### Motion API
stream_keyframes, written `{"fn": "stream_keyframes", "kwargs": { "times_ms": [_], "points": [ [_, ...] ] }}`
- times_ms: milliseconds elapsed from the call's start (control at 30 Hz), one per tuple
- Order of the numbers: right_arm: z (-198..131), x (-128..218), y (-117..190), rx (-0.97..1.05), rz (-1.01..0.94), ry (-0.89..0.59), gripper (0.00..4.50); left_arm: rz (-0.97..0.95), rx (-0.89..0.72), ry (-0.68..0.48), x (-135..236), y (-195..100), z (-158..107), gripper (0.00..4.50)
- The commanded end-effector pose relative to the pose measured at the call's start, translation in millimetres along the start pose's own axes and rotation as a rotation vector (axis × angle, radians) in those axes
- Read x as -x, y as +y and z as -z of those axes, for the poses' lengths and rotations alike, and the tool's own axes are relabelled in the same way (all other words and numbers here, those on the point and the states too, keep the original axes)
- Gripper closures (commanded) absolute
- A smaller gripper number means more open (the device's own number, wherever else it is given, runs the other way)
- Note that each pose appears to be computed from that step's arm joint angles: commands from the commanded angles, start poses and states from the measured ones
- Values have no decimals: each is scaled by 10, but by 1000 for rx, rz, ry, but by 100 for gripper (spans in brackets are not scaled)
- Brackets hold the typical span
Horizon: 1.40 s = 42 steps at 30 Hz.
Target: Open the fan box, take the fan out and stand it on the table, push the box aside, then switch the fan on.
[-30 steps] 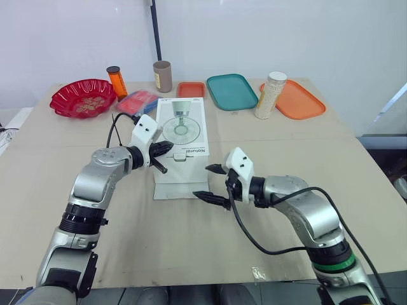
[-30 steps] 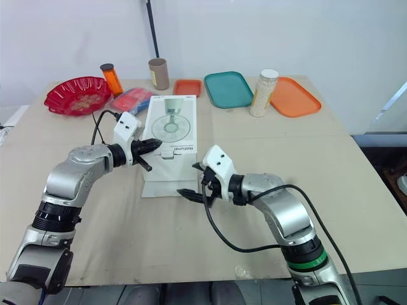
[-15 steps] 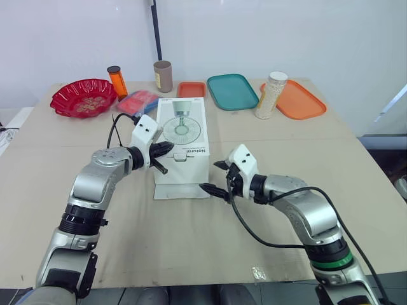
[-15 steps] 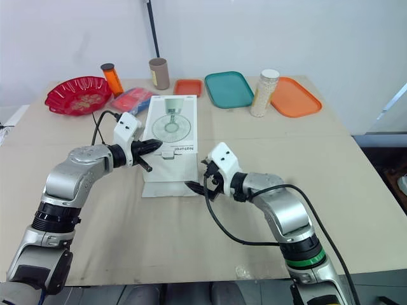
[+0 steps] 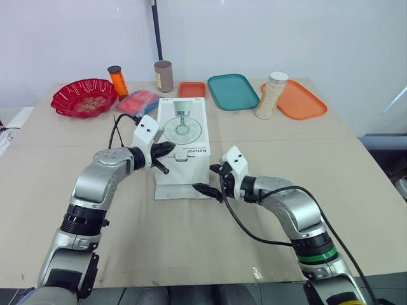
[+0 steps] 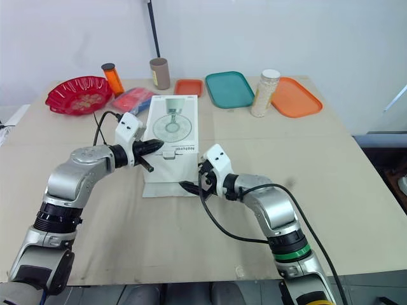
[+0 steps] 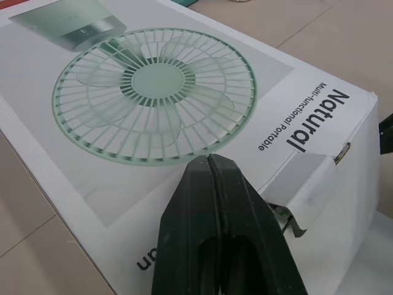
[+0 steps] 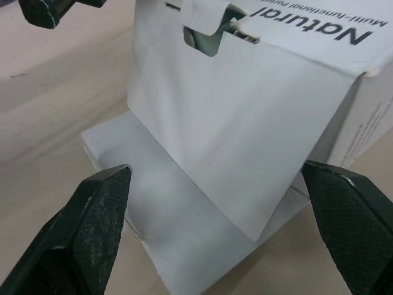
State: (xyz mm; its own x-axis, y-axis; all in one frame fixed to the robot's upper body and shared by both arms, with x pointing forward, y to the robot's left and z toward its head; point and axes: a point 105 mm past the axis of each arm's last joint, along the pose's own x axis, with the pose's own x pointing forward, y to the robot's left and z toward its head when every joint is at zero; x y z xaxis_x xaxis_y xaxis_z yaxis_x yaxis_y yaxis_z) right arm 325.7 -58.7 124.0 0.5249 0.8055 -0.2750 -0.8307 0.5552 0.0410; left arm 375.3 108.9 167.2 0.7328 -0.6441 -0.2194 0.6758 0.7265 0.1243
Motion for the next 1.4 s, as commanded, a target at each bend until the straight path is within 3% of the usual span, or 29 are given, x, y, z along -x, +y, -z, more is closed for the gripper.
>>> {"fn": "stream_keyframes", "kwargs": {
  "times_ms": [33,333,800,967,1133,1400],
  "points": [
    [-181,120,77,-6,-60,-65,0,-3,13,15,-5,-20,67,449],
    [-288,225,344,-31,-200,-102,0,-6,15,-31,-13,-17,-51,449],
    [-245,222,315,-41,-183,-113,0,-55,1,-216,316,209,-787,449],
    [-388,254,323,-31,-194,-161,0,-67,-62,-126,576,259,-622,449],
    [-589,254,337,-34,-217,-221,0,-105,-49,-24,845,338,-280,449],
    [-638,157,261,-22,-200,-219,0,-81,-81,-13,1003,205,-416,449]
  ]
}}
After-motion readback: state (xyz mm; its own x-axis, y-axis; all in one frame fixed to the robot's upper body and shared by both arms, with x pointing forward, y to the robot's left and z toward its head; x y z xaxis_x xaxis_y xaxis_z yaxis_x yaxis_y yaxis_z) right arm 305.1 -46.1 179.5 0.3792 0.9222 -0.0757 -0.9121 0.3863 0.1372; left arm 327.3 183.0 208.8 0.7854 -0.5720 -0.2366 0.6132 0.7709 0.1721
